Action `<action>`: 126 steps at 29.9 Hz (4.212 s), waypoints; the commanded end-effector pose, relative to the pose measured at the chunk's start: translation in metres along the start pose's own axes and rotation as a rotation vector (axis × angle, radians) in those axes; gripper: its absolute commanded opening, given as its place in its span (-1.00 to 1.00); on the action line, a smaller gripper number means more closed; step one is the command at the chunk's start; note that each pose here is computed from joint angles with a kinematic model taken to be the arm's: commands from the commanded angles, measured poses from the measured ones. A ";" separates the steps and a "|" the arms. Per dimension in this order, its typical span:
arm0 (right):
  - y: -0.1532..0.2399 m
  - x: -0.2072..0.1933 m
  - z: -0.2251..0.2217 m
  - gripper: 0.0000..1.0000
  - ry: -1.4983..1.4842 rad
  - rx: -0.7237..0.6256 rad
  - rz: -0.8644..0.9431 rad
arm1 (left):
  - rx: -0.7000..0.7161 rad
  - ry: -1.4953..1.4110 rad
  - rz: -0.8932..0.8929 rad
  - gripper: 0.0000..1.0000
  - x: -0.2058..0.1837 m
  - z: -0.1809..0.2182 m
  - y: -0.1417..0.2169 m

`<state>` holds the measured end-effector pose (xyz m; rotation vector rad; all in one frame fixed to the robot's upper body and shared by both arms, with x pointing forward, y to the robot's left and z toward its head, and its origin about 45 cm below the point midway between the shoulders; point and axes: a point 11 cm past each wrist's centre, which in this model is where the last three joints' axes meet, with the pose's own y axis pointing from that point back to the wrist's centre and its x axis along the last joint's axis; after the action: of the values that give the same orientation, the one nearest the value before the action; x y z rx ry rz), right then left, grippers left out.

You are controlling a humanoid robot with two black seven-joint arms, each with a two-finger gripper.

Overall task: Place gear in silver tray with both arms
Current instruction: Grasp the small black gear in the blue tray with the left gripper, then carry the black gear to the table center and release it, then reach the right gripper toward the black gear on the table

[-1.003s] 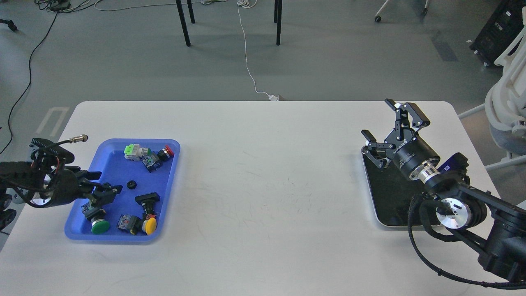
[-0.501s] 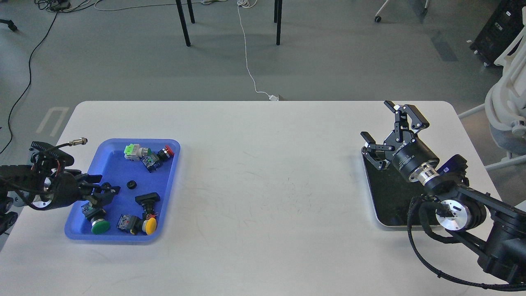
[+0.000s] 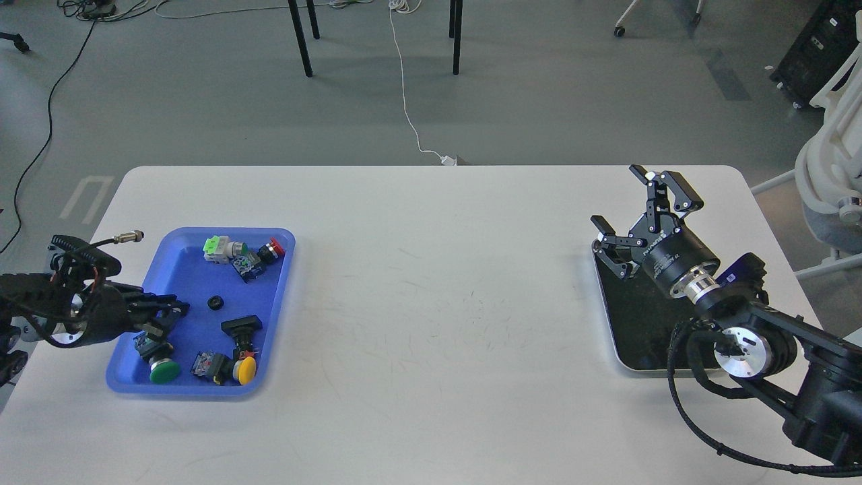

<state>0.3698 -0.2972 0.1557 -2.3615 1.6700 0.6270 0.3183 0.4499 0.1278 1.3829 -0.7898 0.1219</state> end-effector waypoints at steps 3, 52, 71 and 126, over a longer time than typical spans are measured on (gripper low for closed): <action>-0.001 0.000 -0.002 0.97 -0.002 0.007 0.001 | -0.014 -0.022 0.036 -0.71 0.014 0.005 0.000; -0.070 -0.084 -0.138 0.97 0.442 0.045 -0.294 | -0.634 -0.644 0.008 -0.67 0.187 0.388 -0.083; -0.069 -0.080 -0.137 0.97 0.444 0.041 -0.286 | -0.624 -0.662 -0.049 -0.62 0.167 0.383 -0.092; -0.043 -0.140 -0.035 0.94 1.658 -0.496 -1.154 | -0.892 1.664 0.904 0.96 0.105 0.100 0.016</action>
<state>0.3769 -0.2085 0.2427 -3.6860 -0.0160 -1.3175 0.3467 0.3210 0.1973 -0.2379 0.1017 1.2418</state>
